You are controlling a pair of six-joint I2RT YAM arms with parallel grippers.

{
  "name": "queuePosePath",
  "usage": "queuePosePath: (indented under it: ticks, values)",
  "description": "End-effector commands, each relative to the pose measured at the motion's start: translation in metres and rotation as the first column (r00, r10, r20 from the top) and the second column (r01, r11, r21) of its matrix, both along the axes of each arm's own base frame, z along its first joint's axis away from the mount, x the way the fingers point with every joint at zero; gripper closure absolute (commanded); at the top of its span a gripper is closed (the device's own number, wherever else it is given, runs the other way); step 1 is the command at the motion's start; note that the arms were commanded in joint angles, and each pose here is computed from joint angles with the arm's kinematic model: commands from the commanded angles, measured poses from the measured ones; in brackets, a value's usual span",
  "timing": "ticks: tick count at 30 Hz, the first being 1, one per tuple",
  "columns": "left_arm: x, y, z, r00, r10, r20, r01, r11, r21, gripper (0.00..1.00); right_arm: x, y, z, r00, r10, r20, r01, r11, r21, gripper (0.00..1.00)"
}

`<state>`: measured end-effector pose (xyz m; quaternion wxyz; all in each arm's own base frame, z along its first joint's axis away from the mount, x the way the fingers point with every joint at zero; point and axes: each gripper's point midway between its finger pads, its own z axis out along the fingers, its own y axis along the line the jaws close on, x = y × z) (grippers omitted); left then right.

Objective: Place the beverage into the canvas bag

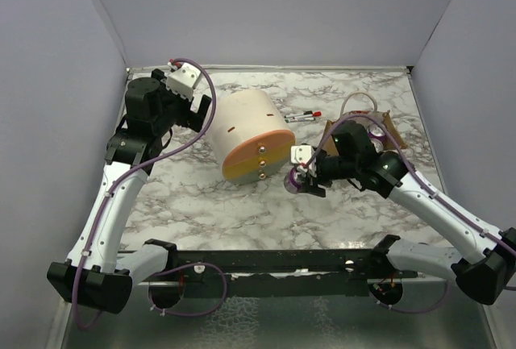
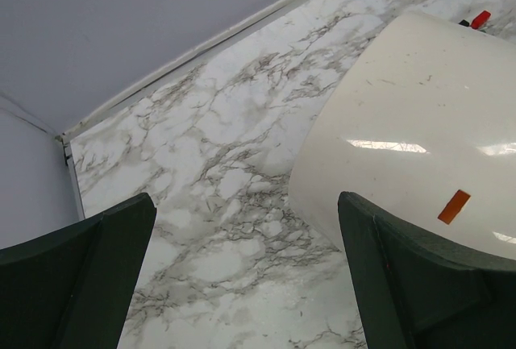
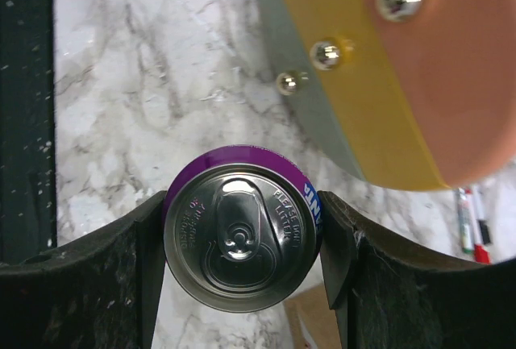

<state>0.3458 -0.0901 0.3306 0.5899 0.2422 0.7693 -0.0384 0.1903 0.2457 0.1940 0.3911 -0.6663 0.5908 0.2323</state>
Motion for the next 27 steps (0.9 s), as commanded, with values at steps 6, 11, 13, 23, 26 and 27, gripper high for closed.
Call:
queuePosePath:
  ticks: [6, 11, 13, 23, 26, 27]
  values:
    - [0.001, 0.006, 0.012, 0.998, 0.019, 0.052, -0.019, 1.0, 0.008, 0.01, 0.068, -0.04, 0.106, 0.908, -0.385, 0.163, 0.356, 0.916, 0.185, 0.6]
    - [0.0, 0.006, 0.012, 0.999, 0.017, 0.051, -0.018, 1.0, 0.012, 0.01, 0.096, -0.086, 0.132, 0.797, -0.589, 0.135, 0.542, 0.795, 0.272, 0.6]
    - [0.0, 0.007, 0.012, 0.998, 0.017, 0.052, -0.018, 1.0, 0.015, 0.01, 0.106, -0.105, 0.133, 0.738, -0.662, 0.128, 0.614, 0.738, 0.281, 0.6]
    - [-0.003, 0.005, 0.012, 0.999, 0.002, 0.055, -0.003, 1.0, 0.017, 0.01, 0.135, -0.174, 0.122, 0.513, -0.846, 0.149, 0.812, 0.534, 0.237, 0.63]
    - [-0.003, 0.004, 0.013, 0.999, -0.005, 0.054, 0.004, 1.0, 0.016, 0.01, 0.137, -0.171, 0.102, 0.536, -0.835, 0.125, 0.817, 0.55, 0.171, 0.63]
    - [-0.004, 0.004, 0.013, 0.999, -0.006, 0.054, 0.005, 1.0, 0.016, 0.01, 0.137, -0.169, 0.096, 0.548, -0.829, 0.113, 0.815, 0.559, 0.15, 0.63]
